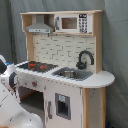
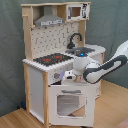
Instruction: Play with the kitchen
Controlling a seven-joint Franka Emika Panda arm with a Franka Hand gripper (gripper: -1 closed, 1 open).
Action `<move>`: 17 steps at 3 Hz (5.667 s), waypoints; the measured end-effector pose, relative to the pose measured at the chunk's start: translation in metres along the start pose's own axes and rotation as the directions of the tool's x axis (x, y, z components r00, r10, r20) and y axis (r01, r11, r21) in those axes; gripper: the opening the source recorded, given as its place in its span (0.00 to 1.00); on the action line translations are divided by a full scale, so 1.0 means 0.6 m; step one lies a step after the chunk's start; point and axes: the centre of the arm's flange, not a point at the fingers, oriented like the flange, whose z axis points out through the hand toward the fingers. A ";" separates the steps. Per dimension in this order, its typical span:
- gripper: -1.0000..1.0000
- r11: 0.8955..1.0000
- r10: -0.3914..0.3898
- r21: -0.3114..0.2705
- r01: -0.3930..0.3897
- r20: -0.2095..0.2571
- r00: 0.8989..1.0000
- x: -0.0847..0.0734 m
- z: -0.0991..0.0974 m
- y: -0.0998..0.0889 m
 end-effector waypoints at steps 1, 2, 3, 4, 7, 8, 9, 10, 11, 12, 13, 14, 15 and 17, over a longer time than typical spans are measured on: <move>0.00 0.996 0.091 -0.009 -0.091 -0.005 0.996 0.004 -0.009 -0.004; 0.00 0.986 0.169 -0.006 -0.169 -0.004 0.986 0.012 -0.010 -0.022; 0.00 0.971 0.238 0.015 -0.238 0.016 0.971 0.018 -0.003 -0.048; 0.00 0.952 0.305 0.012 -0.305 0.028 0.952 -0.005 -0.012 -0.044; 1.00 0.945 0.326 -0.029 -0.326 0.001 0.945 -0.021 -0.055 -0.021; 1.00 0.944 0.325 -0.066 -0.325 -0.010 0.946 -0.022 -0.092 -0.019; 1.00 0.942 0.318 -0.111 -0.316 0.009 0.948 -0.027 -0.121 -0.019; 1.00 0.938 0.319 -0.156 -0.308 0.051 0.946 -0.034 -0.147 -0.024; 1.00 0.932 0.326 -0.202 -0.302 0.098 0.940 -0.040 -0.170 -0.031; 1.00 0.921 0.340 -0.259 -0.292 0.162 0.926 -0.050 -0.198 -0.042; 1.00 0.910 0.354 -0.307 -0.281 0.215 0.910 -0.057 -0.223 -0.054; 1.00 0.896 0.370 -0.357 -0.264 0.270 0.889 -0.062 -0.250 -0.071; 1.00 0.879 0.386 -0.412 -0.239 0.323 0.864 -0.062 -0.276 -0.091; 1.00 0.814 0.429 -0.568 -0.121 0.448 0.784 -0.044 -0.318 -0.141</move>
